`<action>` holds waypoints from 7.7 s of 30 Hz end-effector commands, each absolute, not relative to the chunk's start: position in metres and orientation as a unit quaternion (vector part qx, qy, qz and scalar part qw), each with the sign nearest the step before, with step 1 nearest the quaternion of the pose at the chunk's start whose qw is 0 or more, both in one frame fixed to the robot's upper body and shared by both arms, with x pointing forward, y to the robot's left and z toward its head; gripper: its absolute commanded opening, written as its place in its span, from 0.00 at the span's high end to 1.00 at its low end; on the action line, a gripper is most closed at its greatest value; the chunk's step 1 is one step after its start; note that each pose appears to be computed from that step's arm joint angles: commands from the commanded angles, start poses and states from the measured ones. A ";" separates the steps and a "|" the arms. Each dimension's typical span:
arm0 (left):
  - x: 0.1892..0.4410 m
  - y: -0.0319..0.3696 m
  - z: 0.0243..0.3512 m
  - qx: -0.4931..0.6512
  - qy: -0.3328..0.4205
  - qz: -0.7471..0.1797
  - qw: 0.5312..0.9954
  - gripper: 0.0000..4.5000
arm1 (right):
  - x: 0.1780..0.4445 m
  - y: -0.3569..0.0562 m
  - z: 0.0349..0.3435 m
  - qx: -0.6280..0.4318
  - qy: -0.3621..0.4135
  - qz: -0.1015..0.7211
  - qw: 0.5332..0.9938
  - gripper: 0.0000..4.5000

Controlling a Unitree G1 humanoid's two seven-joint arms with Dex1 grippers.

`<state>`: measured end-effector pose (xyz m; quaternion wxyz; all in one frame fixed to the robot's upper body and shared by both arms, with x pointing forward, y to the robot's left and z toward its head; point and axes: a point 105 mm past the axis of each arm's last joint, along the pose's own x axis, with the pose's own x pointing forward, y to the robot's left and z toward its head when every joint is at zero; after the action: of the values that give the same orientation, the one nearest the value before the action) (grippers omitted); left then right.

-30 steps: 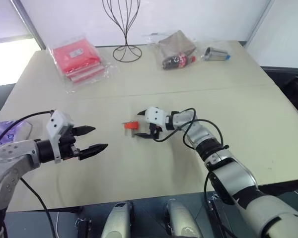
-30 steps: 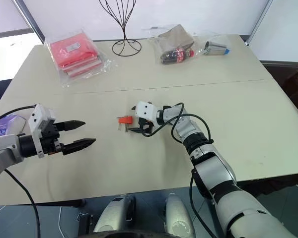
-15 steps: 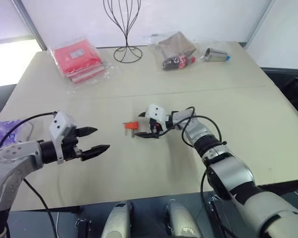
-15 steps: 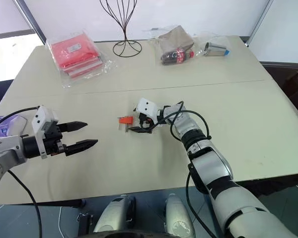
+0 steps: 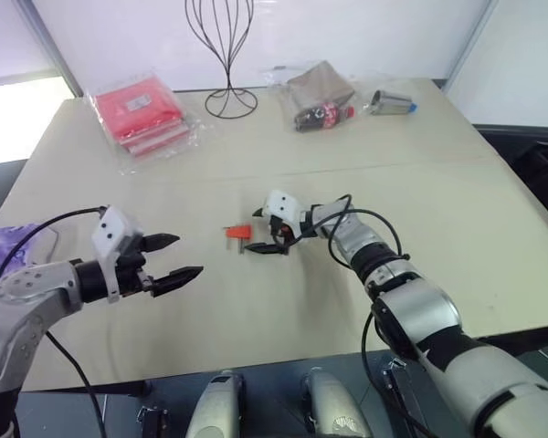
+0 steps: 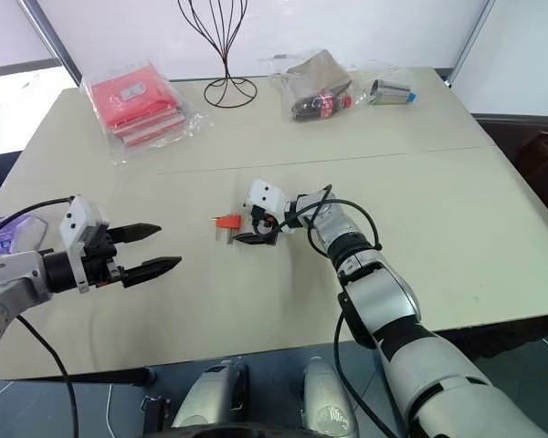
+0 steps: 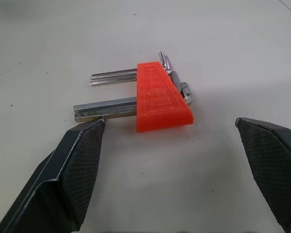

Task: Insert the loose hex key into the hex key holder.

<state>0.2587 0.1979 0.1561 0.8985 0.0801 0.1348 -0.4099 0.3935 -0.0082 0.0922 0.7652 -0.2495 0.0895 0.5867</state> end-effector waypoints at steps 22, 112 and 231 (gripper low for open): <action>0.270 0.188 0.168 0.081 0.089 -0.419 0.900 0.00 | 0.386 -0.009 0.144 -0.429 -0.205 0.477 0.739 0.77; 0.311 0.113 0.222 0.047 -0.007 -0.576 0.816 0.99 | 0.315 -0.041 0.234 -0.551 -0.529 0.346 0.545 0.77; 0.329 0.109 0.243 0.051 -0.071 -0.520 0.850 1.00 | 0.330 -0.026 0.284 0.020 -0.269 0.426 0.863 0.99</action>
<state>0.3310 0.1066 0.2257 0.8510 0.0441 -0.0367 -0.5220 0.3381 -0.0280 0.2727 0.8732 0.0195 -0.2422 0.4224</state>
